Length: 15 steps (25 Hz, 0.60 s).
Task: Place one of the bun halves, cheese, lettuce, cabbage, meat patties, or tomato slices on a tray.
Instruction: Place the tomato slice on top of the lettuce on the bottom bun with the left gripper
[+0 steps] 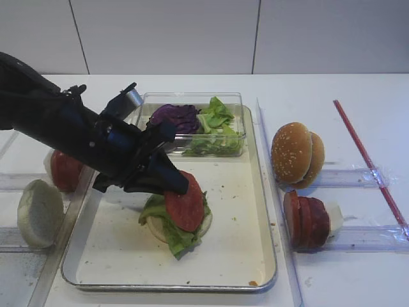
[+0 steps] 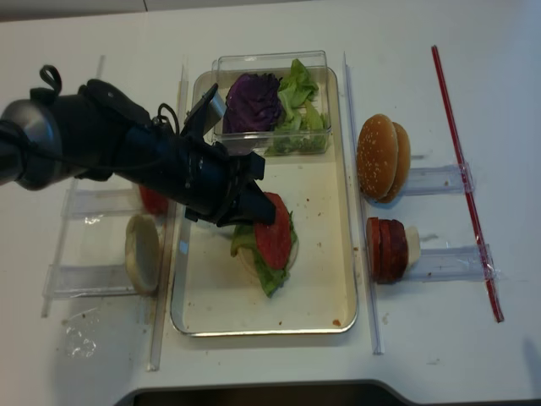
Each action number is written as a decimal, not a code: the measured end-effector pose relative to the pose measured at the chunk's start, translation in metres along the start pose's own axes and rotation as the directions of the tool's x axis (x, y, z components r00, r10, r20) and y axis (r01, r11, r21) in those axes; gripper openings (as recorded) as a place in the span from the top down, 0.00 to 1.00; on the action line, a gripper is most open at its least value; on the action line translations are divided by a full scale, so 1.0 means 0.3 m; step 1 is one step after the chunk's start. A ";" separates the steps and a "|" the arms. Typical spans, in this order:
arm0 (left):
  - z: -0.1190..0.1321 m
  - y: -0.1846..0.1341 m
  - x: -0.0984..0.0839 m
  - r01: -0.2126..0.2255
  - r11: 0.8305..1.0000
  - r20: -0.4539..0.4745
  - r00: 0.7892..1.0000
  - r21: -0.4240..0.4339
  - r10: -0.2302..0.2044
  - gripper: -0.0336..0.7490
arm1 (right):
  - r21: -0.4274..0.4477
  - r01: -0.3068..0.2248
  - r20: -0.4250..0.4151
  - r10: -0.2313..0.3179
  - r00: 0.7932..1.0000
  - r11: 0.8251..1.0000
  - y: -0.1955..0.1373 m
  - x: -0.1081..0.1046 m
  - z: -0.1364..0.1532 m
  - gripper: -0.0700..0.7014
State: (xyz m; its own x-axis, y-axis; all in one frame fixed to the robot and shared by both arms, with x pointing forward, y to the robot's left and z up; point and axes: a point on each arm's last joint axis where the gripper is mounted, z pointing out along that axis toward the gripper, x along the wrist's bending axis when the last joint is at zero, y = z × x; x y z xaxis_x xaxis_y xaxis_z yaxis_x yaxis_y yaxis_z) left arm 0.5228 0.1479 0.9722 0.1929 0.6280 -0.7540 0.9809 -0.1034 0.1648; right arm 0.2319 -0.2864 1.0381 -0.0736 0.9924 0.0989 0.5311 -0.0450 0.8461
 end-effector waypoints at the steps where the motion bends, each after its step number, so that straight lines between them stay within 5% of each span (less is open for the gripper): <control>1: 0.000 0.000 0.000 0.000 1.000 0.000 1.000 0.000 0.000 0.89 | 0.000 0.000 0.000 0.000 1.000 1.000 0.000 0.000 0.000 0.36; 6: 0.000 0.000 0.000 -0.003 1.000 -0.001 1.000 0.001 0.003 0.85 | 0.000 0.000 0.000 0.000 1.000 1.000 0.000 0.000 0.000 0.36; 15: 0.000 -0.001 0.000 -0.003 1.000 0.001 1.000 0.004 0.003 0.38 | 0.000 0.000 0.000 0.000 1.000 1.000 0.000 0.000 0.000 0.36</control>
State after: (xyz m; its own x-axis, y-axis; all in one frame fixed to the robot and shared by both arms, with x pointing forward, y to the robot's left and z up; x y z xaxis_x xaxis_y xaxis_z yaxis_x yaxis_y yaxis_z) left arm 0.5224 0.1480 0.9722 0.1957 0.6271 -0.7539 0.9804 -0.1082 0.1645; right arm 0.2319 -0.2864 1.0381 -0.0736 0.9924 0.0989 0.5311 -0.0450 0.8461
